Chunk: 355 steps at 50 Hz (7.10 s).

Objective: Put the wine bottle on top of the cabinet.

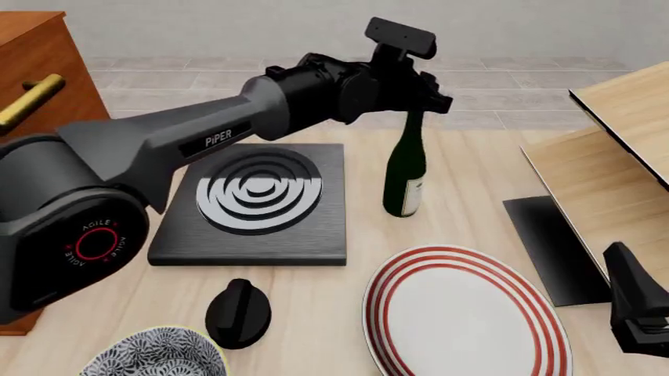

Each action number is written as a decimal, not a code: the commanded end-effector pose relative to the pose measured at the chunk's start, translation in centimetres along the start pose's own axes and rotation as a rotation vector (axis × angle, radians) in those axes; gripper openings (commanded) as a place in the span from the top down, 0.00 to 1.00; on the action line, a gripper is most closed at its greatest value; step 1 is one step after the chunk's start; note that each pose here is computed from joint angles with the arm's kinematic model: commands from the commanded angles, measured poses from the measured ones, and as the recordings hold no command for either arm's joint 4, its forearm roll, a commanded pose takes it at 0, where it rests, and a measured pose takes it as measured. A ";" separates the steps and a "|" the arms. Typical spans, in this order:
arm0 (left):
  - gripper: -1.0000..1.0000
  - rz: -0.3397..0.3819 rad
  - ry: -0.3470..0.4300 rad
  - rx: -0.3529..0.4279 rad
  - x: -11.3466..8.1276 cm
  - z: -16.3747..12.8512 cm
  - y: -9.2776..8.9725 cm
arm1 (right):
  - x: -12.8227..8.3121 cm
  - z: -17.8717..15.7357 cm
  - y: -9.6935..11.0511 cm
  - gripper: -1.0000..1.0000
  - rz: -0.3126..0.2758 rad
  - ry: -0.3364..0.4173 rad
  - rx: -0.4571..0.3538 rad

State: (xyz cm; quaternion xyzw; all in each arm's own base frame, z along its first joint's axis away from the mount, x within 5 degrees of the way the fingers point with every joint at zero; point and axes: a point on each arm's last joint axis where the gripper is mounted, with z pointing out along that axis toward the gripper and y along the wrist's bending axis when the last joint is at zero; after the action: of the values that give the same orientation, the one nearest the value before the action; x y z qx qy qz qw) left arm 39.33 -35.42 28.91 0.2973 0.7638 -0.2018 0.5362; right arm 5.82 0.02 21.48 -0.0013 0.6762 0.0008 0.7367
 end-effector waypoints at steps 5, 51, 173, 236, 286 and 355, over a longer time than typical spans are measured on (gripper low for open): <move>1.00 -0.015 -0.004 -0.002 0.1 -0.4 0.2 | 0.0 0.0 0.0 0.00 0.000 0.000 0.000; 1.00 0.048 -0.222 0.086 -5.4 -5.8 -4.5 | 0.0 0.0 0.0 0.00 0.000 0.000 0.000; 1.00 0.077 -0.227 0.030 -4.2 -42.9 -0.4 | 0.0 0.0 0.0 0.00 0.000 0.000 0.000; 1.00 0.176 -0.168 -0.322 -13.9 -53.6 2.6 | 0.0 0.0 0.0 0.00 0.000 0.000 0.000; 1.00 0.074 -0.225 -0.720 -14.9 -57.2 3.9 | 0.0 0.0 0.0 0.00 0.000 0.000 0.000; 1.00 -0.168 -0.152 -1.196 -13.5 -54.7 17.0 | 0.0 0.0 0.0 0.00 0.000 0.000 0.000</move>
State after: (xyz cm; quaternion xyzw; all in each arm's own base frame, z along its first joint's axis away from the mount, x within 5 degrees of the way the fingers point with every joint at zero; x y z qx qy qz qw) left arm 14.48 6.67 60.79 -0.1128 0.7295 0.1849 0.6488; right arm 5.84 0.02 21.47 -0.0013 0.6762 0.0008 0.7367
